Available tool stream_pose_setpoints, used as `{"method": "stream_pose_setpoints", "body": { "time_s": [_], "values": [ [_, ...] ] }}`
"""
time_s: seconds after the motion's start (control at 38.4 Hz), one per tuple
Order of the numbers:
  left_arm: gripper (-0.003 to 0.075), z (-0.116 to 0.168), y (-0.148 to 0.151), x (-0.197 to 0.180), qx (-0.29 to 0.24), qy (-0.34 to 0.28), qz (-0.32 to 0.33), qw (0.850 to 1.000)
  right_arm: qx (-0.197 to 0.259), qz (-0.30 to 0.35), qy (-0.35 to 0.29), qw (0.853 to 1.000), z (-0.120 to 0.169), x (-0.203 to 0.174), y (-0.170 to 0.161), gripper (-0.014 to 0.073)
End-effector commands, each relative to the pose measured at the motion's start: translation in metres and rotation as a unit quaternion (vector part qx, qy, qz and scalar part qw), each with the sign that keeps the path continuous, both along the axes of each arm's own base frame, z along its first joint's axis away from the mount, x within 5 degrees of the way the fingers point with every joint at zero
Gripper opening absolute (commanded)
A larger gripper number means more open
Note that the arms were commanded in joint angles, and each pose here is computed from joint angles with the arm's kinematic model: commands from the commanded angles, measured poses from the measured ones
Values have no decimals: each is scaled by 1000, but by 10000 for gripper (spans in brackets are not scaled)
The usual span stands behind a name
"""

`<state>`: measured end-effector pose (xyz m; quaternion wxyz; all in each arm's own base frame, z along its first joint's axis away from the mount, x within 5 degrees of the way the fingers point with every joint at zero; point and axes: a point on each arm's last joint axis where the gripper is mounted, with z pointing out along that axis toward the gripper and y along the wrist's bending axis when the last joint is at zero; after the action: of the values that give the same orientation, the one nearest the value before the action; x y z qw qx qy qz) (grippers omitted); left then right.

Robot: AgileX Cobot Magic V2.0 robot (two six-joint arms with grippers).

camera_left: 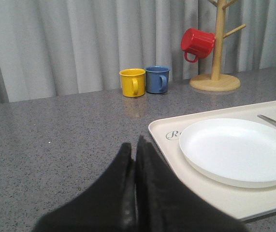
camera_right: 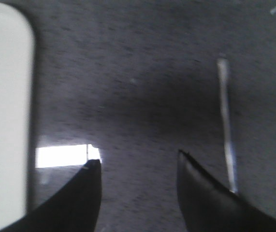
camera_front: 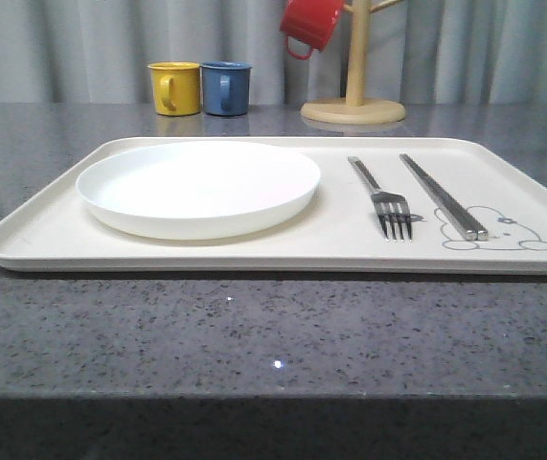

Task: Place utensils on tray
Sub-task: 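Reach the right gripper to the steel spoon and grasp its handle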

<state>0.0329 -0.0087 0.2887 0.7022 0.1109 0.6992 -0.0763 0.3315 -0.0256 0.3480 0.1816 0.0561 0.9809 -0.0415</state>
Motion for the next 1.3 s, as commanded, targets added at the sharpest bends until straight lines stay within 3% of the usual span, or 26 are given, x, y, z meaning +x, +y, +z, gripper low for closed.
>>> {"method": "stream_pose_setpoints", "body": {
  "time_s": [0.0, 0.21, 0.36, 0.86, 1.15, 1.28],
  "values": [
    [-18, 15, 0, -1, -21, -45, -2, 999, -16, -12, 35, 999, 12, -26, -33, 390],
    [-18, 15, 0, -1, -21, -45, -2, 999, 19, -8, 35, 999, -1, -32, -64, 390],
    [-18, 15, 0, -1, -21, -45, -2, 999, 19, -18, 36, 999, -13, -23, -75, 390],
    [-18, 15, 0, -1, -21, -45, -2, 999, 39, -21, 97, 994, -66, 7, -87, 386],
    [-18, 15, 0, -1, -21, -45, -2, 999, 42, -21, 108, 993, -73, 9, -88, 212],
    [-18, 15, 0, -1, -21, -45, -2, 999, 44, -21, 113, 992, -72, 8, -87, 64]
  ]
}}
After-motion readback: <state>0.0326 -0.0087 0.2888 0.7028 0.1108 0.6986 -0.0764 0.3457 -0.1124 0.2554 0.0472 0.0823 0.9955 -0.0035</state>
